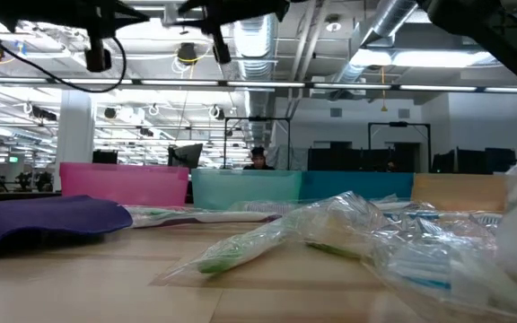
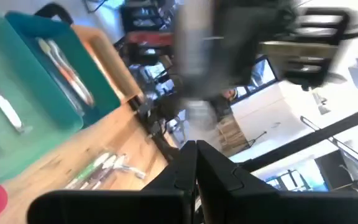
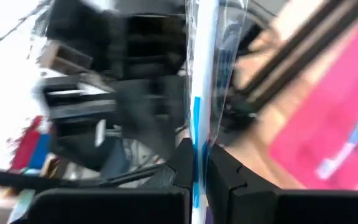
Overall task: Pick & Place Toothbrushes
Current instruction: Put the blue toothbrush into the red bin
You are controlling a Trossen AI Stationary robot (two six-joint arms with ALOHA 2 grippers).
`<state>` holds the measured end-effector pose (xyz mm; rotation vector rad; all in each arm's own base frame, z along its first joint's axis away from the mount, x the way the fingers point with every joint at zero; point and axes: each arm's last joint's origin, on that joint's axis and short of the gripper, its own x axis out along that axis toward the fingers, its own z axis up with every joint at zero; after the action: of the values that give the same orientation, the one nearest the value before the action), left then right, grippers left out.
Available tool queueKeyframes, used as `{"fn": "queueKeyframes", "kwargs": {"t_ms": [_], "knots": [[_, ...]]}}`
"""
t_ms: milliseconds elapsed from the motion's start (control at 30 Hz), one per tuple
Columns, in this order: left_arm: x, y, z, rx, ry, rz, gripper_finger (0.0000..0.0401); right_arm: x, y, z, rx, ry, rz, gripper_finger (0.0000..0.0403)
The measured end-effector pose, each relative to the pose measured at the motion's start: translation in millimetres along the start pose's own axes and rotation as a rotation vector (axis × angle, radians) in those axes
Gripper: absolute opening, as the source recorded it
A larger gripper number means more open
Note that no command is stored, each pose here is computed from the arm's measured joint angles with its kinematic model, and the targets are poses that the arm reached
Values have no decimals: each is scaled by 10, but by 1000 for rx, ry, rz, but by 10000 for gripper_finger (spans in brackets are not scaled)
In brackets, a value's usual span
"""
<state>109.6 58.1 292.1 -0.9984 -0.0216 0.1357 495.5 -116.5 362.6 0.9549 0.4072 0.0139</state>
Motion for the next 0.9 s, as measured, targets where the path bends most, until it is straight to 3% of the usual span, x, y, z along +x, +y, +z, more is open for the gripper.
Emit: {"fn": "queueKeyframes", "kwargs": {"t_ms": [267,500,733,900], "knots": [[68,-34,145,-93,-228,6,3,-117,195,44,-58,7,129,10],[134,-16,156,-39,-187,-9,3,-189,246,78,-86,44,201,10],[-34,-282,231,72,-316,-227,3,-257,341,117,-93,42,278,10],[-71,-309,214,107,-297,-249,9,-305,324,178,-100,21,284,10]]}}
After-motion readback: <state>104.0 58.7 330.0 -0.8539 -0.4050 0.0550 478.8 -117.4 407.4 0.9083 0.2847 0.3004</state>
